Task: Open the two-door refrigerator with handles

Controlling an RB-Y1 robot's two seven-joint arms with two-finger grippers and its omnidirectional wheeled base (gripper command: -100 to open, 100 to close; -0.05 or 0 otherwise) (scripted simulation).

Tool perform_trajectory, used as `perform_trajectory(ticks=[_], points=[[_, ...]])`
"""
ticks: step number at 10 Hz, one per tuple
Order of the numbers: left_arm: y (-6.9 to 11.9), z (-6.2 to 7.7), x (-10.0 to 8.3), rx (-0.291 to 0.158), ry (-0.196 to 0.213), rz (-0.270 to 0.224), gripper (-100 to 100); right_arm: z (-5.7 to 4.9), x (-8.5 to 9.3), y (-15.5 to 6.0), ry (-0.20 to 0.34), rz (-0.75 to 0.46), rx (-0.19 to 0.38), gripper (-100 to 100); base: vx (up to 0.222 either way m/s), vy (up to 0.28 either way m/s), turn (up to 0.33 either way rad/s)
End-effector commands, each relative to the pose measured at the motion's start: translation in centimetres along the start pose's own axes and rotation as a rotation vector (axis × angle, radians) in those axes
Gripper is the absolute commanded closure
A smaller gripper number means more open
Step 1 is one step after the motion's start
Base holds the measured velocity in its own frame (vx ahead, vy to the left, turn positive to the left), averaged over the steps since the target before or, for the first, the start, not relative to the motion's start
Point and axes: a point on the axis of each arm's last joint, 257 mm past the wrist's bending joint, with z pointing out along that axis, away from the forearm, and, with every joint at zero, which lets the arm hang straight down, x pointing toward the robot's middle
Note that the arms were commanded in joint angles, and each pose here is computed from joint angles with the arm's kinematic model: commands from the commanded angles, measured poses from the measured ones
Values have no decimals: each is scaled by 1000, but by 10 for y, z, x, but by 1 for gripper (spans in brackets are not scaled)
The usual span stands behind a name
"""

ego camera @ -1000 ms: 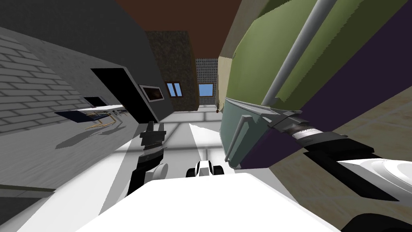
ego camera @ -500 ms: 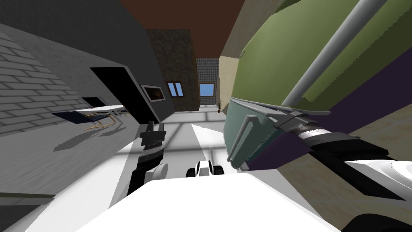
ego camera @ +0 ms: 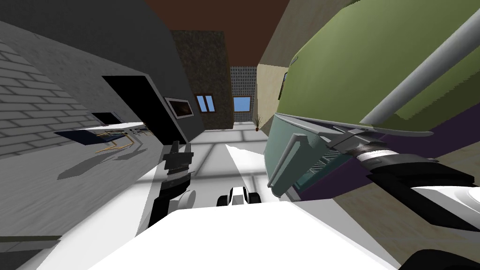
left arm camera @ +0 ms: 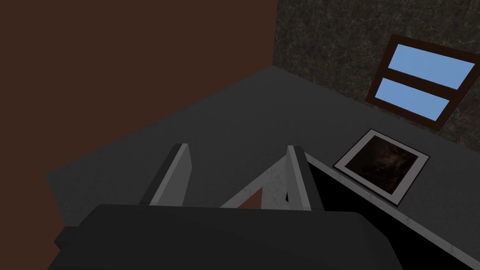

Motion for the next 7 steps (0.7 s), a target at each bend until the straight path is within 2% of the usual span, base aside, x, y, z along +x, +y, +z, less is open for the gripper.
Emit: perform_trajectory(ticks=[1,2,3,4,5,6,7], points=[[0,0,0,0,0,0,0,0,20,-13,47,-19,34,100,74,280,-16],[0,0,0,0,0,0,0,0,20,-13,47,-19,34,100,57,235,-14],[0,0,0,0,0,0,0,-2,21,-2,48,-9,9,100,16,96,-25],[0,0,0,0,0,0,0,-5,36,0,86,-12,5,100,94,197,-31],[0,0,0,0,0,0,0,-8,50,-3,119,-19,12,100,266,282,-78],[0,0,0,0,0,0,0,-8,50,-3,119,-19,12,100,268,297,-67],[0,0,0,0,0,0,0,-10,63,-7,152,-26,20,100,220,296,-37]])
